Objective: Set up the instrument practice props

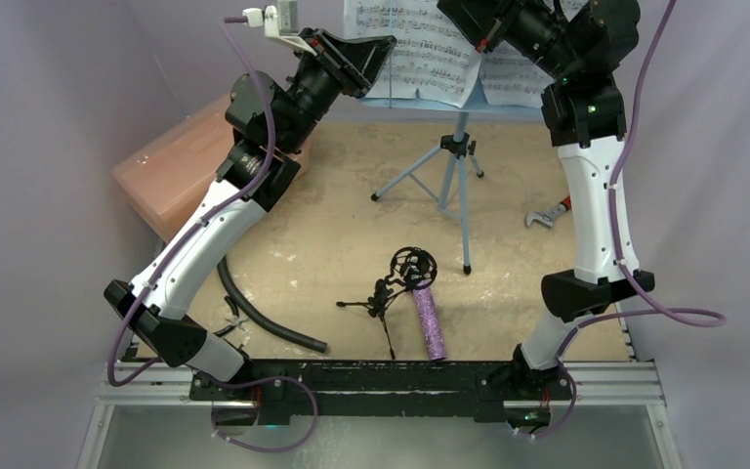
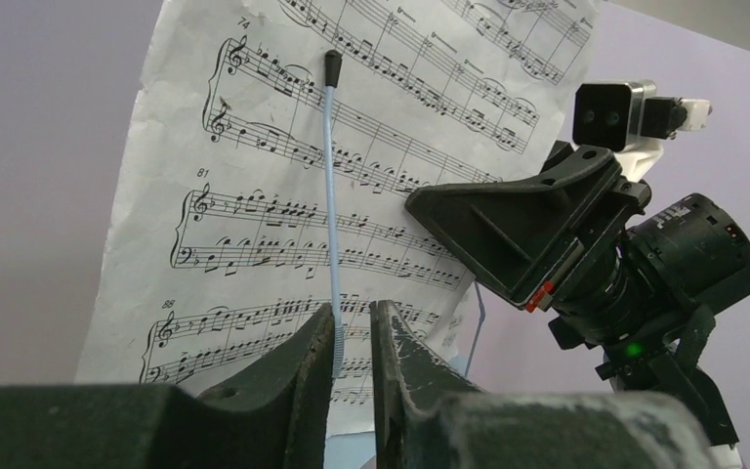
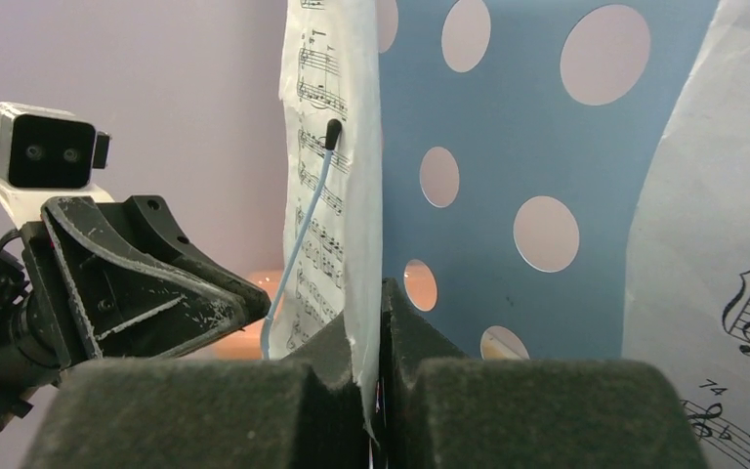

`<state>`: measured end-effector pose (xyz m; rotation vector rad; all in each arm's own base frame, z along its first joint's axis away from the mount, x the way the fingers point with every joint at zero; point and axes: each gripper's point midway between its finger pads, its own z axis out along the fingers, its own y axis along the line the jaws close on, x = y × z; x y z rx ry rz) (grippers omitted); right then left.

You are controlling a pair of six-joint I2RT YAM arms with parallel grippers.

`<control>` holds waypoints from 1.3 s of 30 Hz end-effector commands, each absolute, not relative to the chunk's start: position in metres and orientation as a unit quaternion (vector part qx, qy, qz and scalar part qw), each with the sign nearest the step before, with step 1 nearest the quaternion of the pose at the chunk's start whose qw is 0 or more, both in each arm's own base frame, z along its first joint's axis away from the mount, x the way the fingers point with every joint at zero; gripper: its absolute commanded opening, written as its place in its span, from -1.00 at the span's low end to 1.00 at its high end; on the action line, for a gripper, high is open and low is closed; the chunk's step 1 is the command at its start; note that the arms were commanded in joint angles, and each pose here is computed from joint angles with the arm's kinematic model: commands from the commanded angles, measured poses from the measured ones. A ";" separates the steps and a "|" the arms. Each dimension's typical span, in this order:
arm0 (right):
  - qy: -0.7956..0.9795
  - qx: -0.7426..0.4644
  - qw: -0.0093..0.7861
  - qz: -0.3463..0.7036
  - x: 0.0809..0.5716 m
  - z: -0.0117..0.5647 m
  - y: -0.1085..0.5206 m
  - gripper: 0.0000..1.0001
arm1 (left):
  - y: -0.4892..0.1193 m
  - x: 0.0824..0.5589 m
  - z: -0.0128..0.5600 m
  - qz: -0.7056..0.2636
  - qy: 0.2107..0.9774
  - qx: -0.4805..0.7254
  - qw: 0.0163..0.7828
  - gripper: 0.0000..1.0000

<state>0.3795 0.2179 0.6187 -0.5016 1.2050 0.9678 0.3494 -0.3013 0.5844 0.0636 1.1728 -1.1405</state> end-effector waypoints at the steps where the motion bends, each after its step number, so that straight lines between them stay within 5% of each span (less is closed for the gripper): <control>1: 0.509 -0.226 0.716 0.421 0.362 0.641 0.211 -0.76 | -0.288 0.328 0.619 -0.531 0.476 0.026 0.701 -0.58; 6: 0.507 -0.201 0.738 0.399 0.357 0.650 0.199 -0.50 | -0.288 0.332 0.613 -0.530 0.483 0.016 0.697 -0.55; 13: 0.510 -0.170 0.761 0.364 0.353 0.654 0.182 -0.41 | -0.288 0.334 0.609 -0.529 0.488 0.009 0.694 -0.56; 22: 0.501 -0.169 0.763 0.372 0.360 0.659 0.185 -0.99 | -0.290 0.340 0.597 -0.527 0.502 0.000 0.686 -0.66; 39: 0.480 -0.185 0.761 0.396 0.356 0.670 0.193 -1.00 | -0.289 0.341 0.597 -0.522 0.505 0.000 0.687 -0.72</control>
